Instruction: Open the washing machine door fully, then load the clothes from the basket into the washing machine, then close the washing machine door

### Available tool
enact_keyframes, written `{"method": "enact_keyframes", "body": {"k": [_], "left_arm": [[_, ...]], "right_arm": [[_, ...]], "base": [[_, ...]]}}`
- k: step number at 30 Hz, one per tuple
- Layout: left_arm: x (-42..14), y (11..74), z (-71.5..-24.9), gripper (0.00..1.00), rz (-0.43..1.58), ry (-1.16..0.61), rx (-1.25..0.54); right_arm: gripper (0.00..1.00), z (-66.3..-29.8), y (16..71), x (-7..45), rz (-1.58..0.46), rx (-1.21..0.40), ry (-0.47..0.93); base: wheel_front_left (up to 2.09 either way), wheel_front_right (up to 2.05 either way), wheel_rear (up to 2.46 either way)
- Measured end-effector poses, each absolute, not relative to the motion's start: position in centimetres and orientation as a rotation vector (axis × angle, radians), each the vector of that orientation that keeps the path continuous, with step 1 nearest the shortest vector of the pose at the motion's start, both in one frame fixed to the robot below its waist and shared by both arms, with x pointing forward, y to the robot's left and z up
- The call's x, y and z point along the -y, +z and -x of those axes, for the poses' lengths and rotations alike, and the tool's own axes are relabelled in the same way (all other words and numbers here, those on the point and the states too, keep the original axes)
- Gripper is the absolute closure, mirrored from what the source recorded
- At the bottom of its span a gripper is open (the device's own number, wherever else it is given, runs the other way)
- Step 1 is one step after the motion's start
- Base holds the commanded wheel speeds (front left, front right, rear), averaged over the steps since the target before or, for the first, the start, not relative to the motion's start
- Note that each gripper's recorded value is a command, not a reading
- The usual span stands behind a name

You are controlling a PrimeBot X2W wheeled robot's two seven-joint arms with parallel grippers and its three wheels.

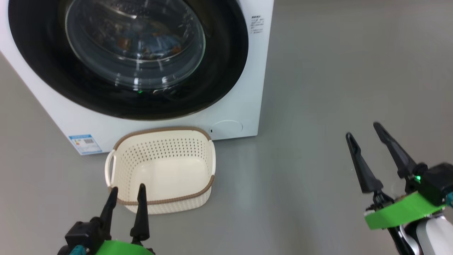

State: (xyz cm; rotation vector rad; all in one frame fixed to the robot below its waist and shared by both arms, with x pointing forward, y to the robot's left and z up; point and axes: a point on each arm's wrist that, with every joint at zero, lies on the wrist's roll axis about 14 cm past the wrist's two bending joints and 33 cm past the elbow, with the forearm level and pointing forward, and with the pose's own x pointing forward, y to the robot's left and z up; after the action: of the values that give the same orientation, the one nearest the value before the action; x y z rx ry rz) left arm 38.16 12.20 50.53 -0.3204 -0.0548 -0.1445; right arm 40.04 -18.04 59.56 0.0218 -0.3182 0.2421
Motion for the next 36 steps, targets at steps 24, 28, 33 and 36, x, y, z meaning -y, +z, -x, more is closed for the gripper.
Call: {"method": "enact_keyframes", "body": {"k": [24, 28, 33, 36], "left_arm": [[-13.4, 51.5, -35.7, 0.0, 0.285, -0.119, 0.092], [-13.6, 51.2, -35.4, 0.0, 0.285, -0.112, 0.084], [-14.0, 51.3, -35.3, 0.0, 0.284, -0.102, 0.088], [-14.3, 51.3, -35.2, 0.0, 0.284, -0.094, 0.089]], "right_arm": [[0.0, -33.8, 54.1, 22.9, -0.035, 0.184, 0.016], [0.0, -33.7, 53.9, 22.7, -0.039, 0.177, 0.018], [0.0, -33.9, 53.9, 22.4, -0.039, 0.176, 0.028], [0.0, -34.0, 53.9, 22.2, -0.039, 0.176, 0.036]], "base": [[0.0, 0.0, 0.0], [0.0, 0.0, 0.0], [0.0, 0.0, 0.0], [0.0, 0.0, 0.0]]}}
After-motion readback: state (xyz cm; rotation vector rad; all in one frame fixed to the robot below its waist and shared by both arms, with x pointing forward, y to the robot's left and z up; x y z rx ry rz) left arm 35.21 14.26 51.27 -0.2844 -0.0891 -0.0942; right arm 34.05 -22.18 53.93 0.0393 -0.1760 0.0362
